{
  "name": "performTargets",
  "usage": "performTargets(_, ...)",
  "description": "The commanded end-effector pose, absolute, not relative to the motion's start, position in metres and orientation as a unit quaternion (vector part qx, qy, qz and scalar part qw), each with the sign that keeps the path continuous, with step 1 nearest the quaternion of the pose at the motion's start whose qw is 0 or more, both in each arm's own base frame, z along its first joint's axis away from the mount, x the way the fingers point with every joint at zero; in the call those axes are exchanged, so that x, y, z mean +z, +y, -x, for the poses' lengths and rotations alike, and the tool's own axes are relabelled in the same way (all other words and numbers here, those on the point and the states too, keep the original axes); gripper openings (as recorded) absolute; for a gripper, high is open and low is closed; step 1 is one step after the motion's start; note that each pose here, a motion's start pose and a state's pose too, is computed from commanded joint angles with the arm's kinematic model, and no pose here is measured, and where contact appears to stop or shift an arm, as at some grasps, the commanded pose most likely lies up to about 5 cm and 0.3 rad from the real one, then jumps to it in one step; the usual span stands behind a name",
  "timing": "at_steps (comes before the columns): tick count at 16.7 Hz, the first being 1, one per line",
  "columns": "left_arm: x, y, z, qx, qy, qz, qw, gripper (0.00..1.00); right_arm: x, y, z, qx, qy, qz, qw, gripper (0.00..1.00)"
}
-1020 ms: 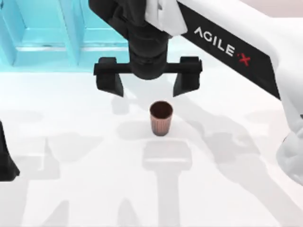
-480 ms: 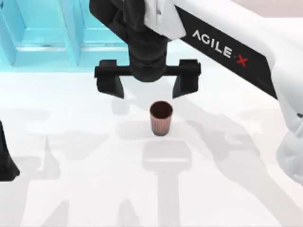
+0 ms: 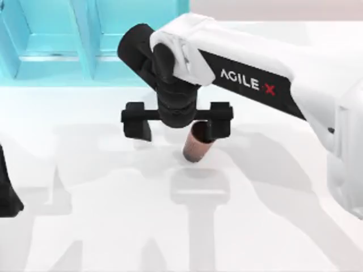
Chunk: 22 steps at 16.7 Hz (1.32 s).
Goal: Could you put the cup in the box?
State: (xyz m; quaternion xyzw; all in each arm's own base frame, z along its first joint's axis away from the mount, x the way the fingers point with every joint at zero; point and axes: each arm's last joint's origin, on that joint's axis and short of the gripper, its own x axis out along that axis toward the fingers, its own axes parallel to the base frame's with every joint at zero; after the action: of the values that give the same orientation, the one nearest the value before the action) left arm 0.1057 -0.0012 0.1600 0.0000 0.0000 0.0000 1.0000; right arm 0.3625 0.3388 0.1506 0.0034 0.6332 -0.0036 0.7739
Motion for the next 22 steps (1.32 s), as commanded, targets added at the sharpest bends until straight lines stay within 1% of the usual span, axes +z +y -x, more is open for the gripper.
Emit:
performTargets(5,0.1600,-0.0012,-0.1057,0.000,0.000,0.000,1.000,1.00,0.1466,0.3382,-0.3629,-0.004,0.634,-0.003,0.774,1.00)
performTargets(18,0.1600,-0.0012,-0.1057,0.000,0.000,0.000,1.000,1.00,0.1466,0.3382,-0.3629,-0.004,0.634,-0.003,0.774,0.02)
performTargets(19,0.1600,-0.0012,-0.1057,0.000,0.000,0.000,1.000,1.00,0.1466,0.3382,-0.3629,-0.004,0.634,-0.003,0.774,0.00)
performTargets(22,0.1600,-0.0012,-0.1057,0.000,0.000,0.000,1.000,1.00,0.1466,0.3382,-0.3629,-0.004,0.634,-0.003,0.774,0.00)
